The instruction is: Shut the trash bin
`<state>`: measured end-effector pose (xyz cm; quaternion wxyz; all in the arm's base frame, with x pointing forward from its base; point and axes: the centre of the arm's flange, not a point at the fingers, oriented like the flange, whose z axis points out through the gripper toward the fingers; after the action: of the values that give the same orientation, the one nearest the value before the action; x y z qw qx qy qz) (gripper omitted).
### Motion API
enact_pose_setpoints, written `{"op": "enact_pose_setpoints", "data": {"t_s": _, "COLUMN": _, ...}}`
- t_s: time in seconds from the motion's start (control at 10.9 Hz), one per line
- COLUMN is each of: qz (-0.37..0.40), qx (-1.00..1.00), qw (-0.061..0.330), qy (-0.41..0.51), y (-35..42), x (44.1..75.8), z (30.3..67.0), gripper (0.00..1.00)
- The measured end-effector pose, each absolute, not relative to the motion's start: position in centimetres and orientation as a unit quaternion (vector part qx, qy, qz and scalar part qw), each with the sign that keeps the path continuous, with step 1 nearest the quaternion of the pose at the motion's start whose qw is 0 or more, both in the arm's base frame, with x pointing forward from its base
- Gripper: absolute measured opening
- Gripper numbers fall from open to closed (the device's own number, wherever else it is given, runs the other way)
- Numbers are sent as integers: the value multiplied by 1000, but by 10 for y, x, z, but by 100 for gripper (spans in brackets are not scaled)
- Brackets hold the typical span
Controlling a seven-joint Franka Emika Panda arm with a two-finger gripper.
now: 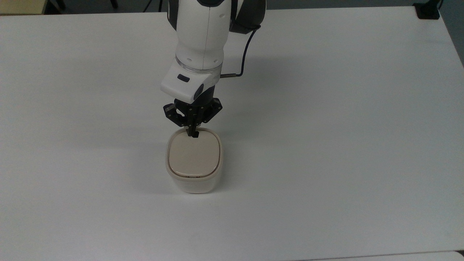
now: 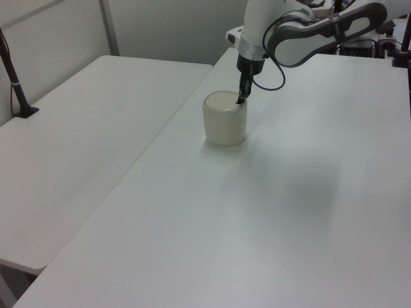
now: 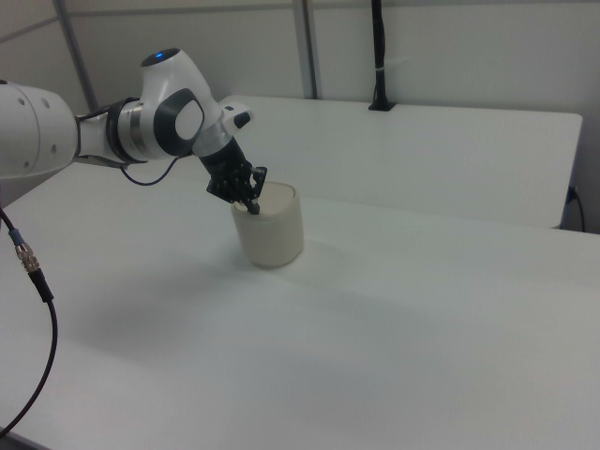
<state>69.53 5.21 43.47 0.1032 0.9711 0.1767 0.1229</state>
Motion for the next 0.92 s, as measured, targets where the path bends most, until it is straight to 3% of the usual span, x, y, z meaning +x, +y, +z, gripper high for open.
{"op": "enact_pose_setpoints", "data": {"t_s": 0.28, "qz": 125, "qx": 974, "qw": 100, "qy": 162, "y": 51, "x": 695, "z": 436, "gripper": 3}}
{"op": "enact_pose_setpoints", "data": {"t_s": 0.55, "qz": 119, "qx": 986, "qw": 67, "qy": 97, "y": 45, "x": 689, "z": 443, "gripper": 11}}
{"op": "enact_pose_setpoints", "data": {"t_s": 0.92, "qz": 70, "qx": 995, "qw": 57, "qy": 30, "y": 22, "x": 659, "z": 489, "gripper": 51}}
